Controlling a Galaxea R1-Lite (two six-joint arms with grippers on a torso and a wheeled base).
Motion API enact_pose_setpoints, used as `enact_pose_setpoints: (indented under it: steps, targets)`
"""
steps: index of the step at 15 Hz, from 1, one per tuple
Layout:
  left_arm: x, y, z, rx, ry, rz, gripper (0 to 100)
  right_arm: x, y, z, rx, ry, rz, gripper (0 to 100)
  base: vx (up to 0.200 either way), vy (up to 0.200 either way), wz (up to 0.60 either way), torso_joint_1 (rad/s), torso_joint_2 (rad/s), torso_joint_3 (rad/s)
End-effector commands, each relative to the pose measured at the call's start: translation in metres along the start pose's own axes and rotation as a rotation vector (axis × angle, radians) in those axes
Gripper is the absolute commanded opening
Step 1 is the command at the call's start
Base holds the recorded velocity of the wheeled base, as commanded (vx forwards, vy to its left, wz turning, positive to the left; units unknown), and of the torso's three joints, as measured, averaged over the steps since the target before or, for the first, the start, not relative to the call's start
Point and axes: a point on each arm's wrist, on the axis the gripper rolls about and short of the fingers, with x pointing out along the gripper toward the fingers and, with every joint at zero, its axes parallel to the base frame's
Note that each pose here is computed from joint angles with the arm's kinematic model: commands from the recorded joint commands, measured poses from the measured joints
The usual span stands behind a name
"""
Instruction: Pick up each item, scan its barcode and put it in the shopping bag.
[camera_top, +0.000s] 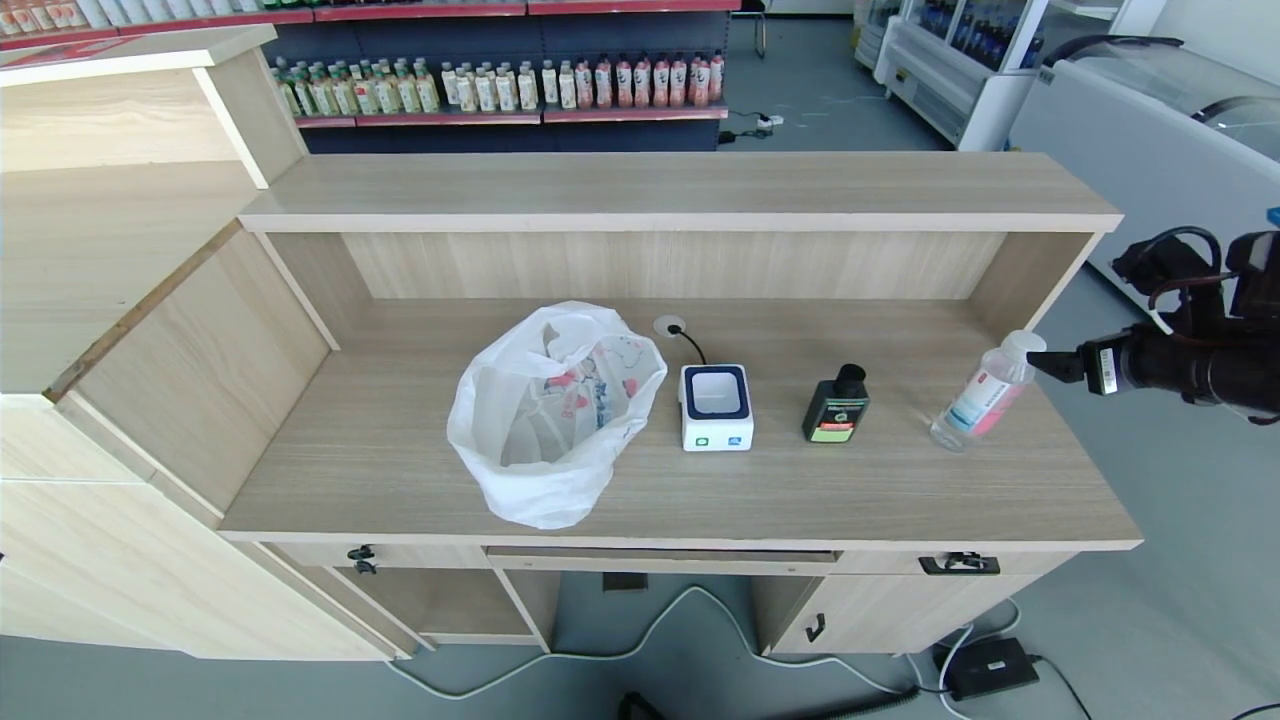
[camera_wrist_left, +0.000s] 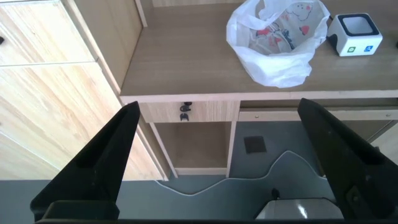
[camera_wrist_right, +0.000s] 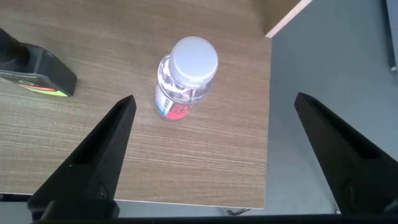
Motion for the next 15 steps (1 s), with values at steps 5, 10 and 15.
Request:
enact_pose_setpoints:
  steps: [5, 10, 15]
  targets:
    - [0.0, 0.0, 0.0, 0.0, -0.001, 0.0, 100, -0.03, 0.012, 0.019, -0.034, 0.012, 0.052, 100, 0.0, 0.0, 0.0, 0.0, 0.0, 0.0]
    - [0.0, 0.0, 0.0, 0.0, -0.001, 0.0, 100, -0.002, 0.048, 0.009, -0.003, 0.059, 0.171, 100, 0.0, 0.0, 0.0, 0.0, 0.0, 0.0]
    - [0.0, 0.0, 0.0, 0.0, -0.001, 0.0, 100, 0.024, 0.071, -0.006, -0.006, 0.119, 0.228, 100, 0.0, 0.0, 0.0, 0.0, 0.0, 0.0]
